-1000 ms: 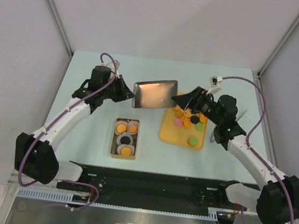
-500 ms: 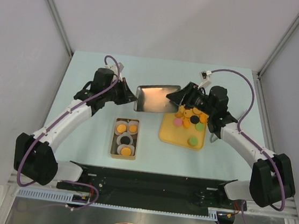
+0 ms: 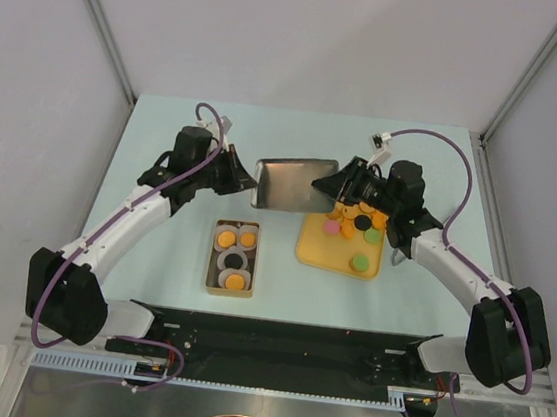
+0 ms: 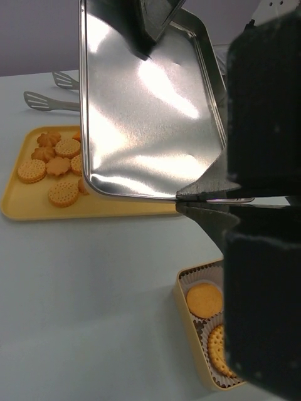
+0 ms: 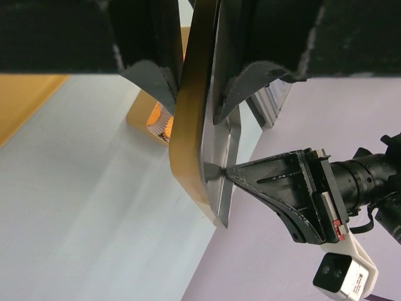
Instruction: Pack the cookies
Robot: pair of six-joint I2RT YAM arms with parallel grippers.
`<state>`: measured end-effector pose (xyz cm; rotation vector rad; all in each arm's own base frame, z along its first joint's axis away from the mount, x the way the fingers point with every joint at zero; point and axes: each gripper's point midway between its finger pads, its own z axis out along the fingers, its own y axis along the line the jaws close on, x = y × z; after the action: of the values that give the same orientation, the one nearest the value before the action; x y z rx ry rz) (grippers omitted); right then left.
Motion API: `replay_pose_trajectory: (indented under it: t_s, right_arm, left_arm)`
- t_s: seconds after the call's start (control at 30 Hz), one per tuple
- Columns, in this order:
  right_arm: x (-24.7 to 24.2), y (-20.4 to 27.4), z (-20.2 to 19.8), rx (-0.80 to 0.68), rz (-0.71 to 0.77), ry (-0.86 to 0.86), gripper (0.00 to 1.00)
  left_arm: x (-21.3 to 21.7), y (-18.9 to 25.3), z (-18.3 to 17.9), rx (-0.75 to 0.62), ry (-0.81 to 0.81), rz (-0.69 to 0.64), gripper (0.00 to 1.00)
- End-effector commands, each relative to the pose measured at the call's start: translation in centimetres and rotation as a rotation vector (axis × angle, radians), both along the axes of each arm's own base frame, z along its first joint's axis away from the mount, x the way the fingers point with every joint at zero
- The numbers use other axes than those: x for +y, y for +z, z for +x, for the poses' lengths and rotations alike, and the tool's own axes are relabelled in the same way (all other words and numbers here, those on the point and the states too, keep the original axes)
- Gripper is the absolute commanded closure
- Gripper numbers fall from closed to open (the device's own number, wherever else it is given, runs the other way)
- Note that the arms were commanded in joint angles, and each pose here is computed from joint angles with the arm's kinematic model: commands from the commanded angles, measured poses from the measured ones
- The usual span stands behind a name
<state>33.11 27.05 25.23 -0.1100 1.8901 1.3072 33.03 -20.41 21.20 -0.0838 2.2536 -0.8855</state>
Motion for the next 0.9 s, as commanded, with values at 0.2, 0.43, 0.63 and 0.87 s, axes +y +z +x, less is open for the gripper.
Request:
replay_pose_trajectory:
  t_s: [0.2,0.43,0.63,0.87]
  right_arm:
    - [-0.6,3.9,-1.5,-0.117,0.020,0.015,0.84]
    - [-2.1,6.0,-2.0,-0.196,-0.044,-0.063,0.98]
    - [-3.0,9.3,-4.3,-0.498,-0.254,-0.258,1.00]
    - [-3.8,7.4,-4.5,-0.721,-0.682,-0.505,1.00]
  left_arm:
    - [-0.7,2.3,0.5,-0.071,-0.026,-0.033,0.73]
    - [0.4,2.5,1.4,-0.060,0.045,0.023,0.25]
    - [2.9,1.3,1.3,0.013,0.183,0.011,0.00]
    - [2.3,0.7,-0.2,0.063,0.154,-0.081,0.00]
